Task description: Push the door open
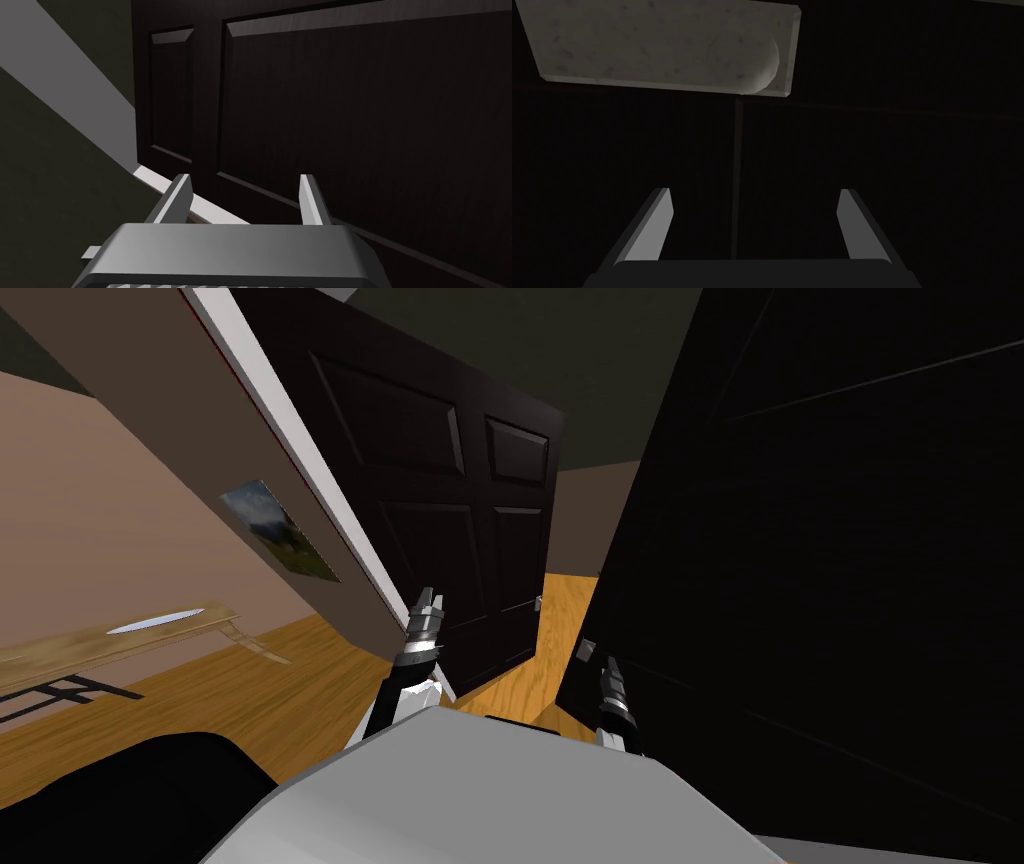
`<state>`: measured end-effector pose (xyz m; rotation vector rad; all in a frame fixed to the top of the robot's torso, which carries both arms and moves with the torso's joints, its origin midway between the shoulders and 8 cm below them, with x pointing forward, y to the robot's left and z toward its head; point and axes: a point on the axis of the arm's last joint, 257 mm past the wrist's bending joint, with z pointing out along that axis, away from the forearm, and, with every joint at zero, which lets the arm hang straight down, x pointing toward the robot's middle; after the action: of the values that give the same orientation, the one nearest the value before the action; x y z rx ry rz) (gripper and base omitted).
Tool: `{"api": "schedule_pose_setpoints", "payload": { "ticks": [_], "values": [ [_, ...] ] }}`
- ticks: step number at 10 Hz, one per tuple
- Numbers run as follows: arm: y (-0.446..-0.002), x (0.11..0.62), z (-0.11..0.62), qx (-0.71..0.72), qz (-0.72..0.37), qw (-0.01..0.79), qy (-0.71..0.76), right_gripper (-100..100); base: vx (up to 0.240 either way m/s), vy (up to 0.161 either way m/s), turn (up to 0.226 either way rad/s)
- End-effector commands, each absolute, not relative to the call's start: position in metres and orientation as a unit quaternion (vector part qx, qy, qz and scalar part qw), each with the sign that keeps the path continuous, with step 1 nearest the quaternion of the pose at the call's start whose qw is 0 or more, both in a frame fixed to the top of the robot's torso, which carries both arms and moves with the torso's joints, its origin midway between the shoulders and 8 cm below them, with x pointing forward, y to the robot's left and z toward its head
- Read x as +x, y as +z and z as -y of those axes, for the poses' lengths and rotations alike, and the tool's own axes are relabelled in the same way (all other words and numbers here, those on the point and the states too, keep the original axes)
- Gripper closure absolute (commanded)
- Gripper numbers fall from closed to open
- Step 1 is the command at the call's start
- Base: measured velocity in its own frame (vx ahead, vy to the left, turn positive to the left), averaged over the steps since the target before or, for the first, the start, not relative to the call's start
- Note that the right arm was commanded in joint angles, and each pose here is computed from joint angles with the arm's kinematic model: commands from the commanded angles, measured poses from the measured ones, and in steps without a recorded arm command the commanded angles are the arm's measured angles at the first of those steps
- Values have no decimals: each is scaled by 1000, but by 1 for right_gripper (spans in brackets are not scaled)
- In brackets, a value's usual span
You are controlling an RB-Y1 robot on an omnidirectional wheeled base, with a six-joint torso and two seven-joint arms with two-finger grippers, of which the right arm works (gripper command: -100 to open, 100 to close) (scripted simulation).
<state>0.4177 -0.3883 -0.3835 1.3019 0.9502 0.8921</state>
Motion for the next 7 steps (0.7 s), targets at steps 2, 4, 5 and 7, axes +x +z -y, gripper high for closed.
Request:
{"api": "schedule_pose_setpoints", "payload": {
  "ticks": [2,4,5,7],
  "values": [
    [-388,414,377,572,-402,600,389,-100,200,-10,29],
    [-391,413,368,579,-396,595,392,-100,205,72,-10],
    [-393,411,373,579,-398,597,388,-100,83,18,-25],
    [-393,411,373,579,-398,597,388,100,-22,-2,19]
  ]
}}
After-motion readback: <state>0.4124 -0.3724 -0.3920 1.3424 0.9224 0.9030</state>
